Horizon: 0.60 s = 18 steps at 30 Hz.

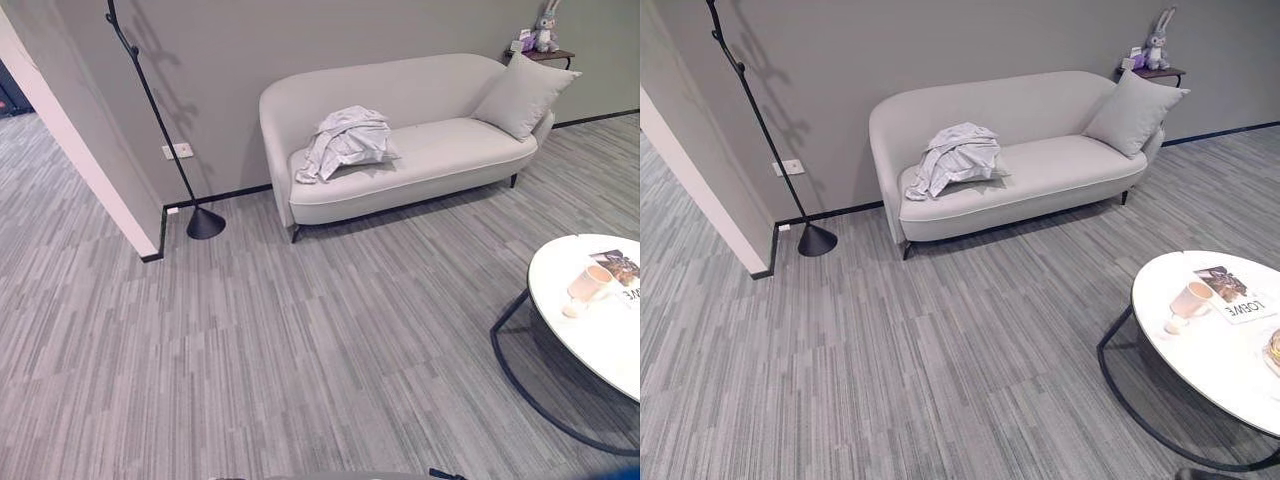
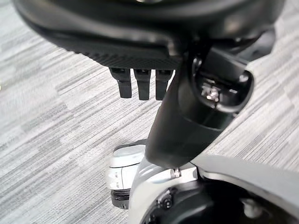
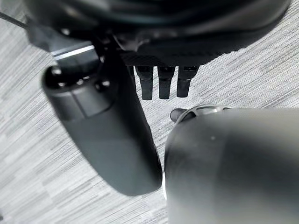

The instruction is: Hang the clothes on the sofa on the clothes rack.

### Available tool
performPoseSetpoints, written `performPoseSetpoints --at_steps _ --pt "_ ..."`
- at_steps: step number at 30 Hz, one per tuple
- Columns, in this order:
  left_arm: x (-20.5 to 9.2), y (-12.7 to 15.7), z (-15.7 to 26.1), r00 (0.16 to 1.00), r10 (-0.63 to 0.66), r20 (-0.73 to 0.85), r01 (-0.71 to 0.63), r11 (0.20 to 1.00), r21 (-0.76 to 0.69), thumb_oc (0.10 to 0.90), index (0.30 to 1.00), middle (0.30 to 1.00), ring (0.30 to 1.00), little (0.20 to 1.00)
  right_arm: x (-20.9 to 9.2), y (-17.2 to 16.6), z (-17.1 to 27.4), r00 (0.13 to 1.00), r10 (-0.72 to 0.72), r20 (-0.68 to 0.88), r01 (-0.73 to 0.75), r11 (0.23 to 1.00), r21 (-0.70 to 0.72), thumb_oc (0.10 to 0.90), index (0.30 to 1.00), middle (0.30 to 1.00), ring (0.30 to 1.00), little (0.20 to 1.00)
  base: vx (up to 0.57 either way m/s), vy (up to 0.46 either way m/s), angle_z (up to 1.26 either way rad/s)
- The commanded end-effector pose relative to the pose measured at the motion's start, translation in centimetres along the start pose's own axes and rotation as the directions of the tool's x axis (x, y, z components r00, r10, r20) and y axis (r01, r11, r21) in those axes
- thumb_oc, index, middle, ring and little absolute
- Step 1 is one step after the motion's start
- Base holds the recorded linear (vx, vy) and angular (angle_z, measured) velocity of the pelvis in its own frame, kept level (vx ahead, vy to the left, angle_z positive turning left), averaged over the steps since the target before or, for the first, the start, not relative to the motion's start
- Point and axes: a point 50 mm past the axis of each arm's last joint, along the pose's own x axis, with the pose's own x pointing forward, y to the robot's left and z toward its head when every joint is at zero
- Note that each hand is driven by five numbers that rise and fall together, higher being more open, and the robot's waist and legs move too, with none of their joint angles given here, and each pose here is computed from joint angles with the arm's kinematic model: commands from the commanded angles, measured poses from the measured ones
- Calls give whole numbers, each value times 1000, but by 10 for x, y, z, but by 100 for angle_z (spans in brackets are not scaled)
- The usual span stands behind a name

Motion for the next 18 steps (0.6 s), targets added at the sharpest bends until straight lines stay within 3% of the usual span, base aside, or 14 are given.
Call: performPoseSetpoints --at_steps 1,9,18 --pt "1 -13 2 998 -49 -36 52 995 90 800 900 900 900 900 1 14 -7 996 38 -76 -47 992 -120 800 900 900 900 900 42 49 0" --pt "2 -11 13 999 -47 -10 48 981 188 800 900 900 900 900 2 23 3 995 75 -68 -90 962 -259 800 900 900 900 900 17 49 2" --pt "2 -5 16 999 -33 -5 33 970 241 800 900 900 900 900 2 37 5 991 122 -56 -133 948 -291 800 900 900 900 900 -15 87 4"
